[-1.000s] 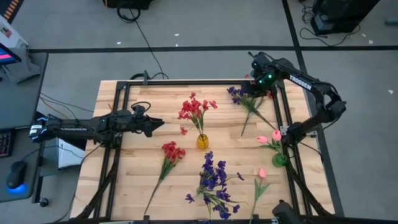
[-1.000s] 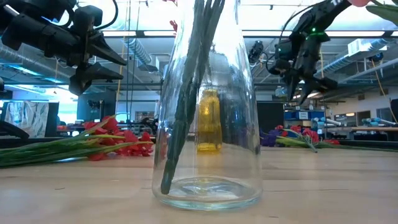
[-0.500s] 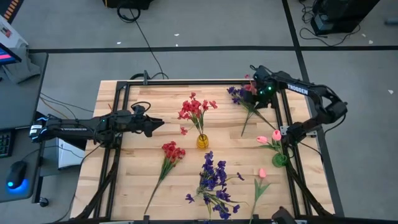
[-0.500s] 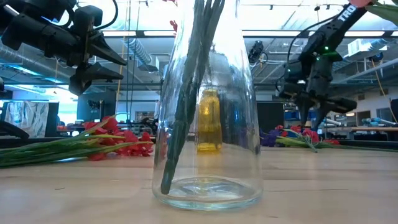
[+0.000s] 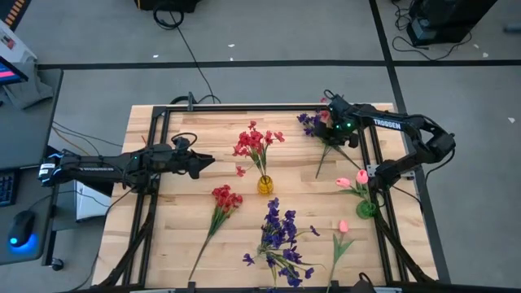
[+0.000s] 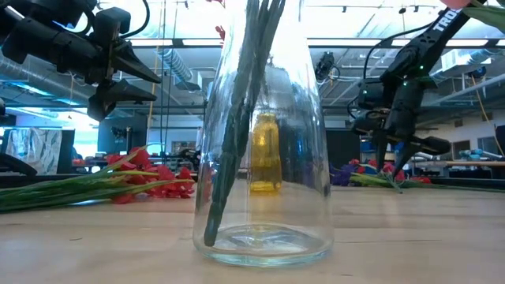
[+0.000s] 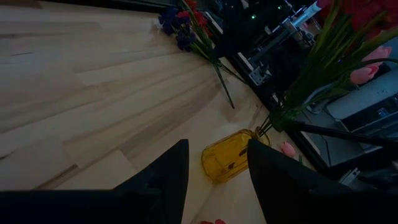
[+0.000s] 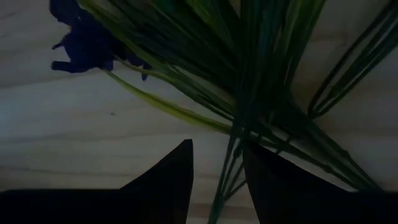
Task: Sort flowers into vase by color
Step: Put the top red flower into the yellow vase
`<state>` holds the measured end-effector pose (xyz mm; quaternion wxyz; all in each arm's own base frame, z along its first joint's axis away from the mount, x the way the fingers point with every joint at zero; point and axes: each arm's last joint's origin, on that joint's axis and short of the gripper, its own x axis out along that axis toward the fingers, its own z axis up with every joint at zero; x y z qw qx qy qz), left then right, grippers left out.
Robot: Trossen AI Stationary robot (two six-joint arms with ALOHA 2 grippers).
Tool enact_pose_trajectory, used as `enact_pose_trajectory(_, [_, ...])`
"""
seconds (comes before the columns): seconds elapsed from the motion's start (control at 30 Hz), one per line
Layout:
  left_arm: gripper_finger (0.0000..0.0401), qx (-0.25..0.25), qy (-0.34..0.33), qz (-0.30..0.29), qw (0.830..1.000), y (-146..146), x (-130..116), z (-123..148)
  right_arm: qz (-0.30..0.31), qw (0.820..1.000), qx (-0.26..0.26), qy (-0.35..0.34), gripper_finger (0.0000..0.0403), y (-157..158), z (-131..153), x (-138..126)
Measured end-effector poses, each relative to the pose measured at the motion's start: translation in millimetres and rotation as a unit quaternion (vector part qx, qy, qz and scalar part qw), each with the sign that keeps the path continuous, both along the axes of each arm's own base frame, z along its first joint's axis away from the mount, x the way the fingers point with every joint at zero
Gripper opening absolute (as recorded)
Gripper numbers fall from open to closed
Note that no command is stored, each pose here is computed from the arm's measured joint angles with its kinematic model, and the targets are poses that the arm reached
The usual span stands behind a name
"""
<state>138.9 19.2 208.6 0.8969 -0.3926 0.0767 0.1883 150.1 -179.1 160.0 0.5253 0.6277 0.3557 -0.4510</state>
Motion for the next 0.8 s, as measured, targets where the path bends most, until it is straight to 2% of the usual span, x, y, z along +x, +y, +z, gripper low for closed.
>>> enact_pose_trajectory(0.27, [0.0168, 0.002, 0.000, 0.002, 1.000, 0.1, 0.0, 0.0, 0.005, 1.000, 0.004, 0.010, 0.0120, 1.6, -0.4, -1.0])
enact_pose_trajectory(0.8, [0.0168, 0.013, 0.004, 0.000, 1.000, 0.2, -0.1, 0.0, 0.013, 0.999, 0.005, 0.037, 0.0119, 8.4, -1.3, 2.1])
